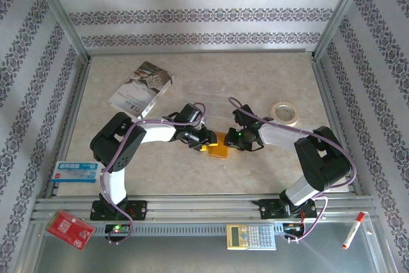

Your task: Take the credit cards out of the card holder

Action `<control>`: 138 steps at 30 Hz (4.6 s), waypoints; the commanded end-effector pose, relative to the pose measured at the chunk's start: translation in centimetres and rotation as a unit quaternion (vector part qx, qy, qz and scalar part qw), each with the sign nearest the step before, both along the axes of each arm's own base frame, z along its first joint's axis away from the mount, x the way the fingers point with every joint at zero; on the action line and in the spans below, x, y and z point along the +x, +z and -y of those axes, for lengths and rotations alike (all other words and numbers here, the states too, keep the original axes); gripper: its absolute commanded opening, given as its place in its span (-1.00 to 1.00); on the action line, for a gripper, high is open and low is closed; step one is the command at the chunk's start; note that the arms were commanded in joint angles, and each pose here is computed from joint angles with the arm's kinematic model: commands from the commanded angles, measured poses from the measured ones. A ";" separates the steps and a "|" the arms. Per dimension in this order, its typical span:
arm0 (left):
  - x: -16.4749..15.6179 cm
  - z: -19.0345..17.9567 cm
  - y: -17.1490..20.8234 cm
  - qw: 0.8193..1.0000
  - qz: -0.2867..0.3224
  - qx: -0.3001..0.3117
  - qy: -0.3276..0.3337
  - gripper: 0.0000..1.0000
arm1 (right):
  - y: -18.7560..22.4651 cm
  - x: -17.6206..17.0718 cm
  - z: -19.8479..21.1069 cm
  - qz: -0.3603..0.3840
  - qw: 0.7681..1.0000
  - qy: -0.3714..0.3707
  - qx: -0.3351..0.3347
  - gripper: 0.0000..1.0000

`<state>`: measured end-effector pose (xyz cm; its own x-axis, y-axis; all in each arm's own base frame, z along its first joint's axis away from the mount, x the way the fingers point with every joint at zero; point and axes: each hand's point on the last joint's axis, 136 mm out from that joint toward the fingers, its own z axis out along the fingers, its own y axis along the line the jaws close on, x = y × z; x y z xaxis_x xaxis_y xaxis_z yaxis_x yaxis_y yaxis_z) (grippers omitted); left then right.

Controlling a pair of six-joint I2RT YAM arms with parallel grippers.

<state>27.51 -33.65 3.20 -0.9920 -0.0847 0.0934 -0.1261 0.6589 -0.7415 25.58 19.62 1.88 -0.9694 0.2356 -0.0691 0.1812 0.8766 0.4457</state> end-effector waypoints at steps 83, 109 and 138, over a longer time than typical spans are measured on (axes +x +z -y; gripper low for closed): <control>-2.0 -7.7 0.8 0.995 0.012 0.095 0.035 -0.27 | 2.4 3.8 -11.0 0.063 0.988 0.116 0.075 -0.58; 0.3 -7.1 1.9 0.993 0.034 -0.006 0.111 -0.35 | 1.1 0.6 -9.5 0.022 0.984 0.158 0.080 -0.57; 1.3 -6.2 5.2 0.991 0.082 -0.044 0.096 -0.82 | 4.3 2.6 -8.4 0.066 0.985 0.150 0.059 -0.18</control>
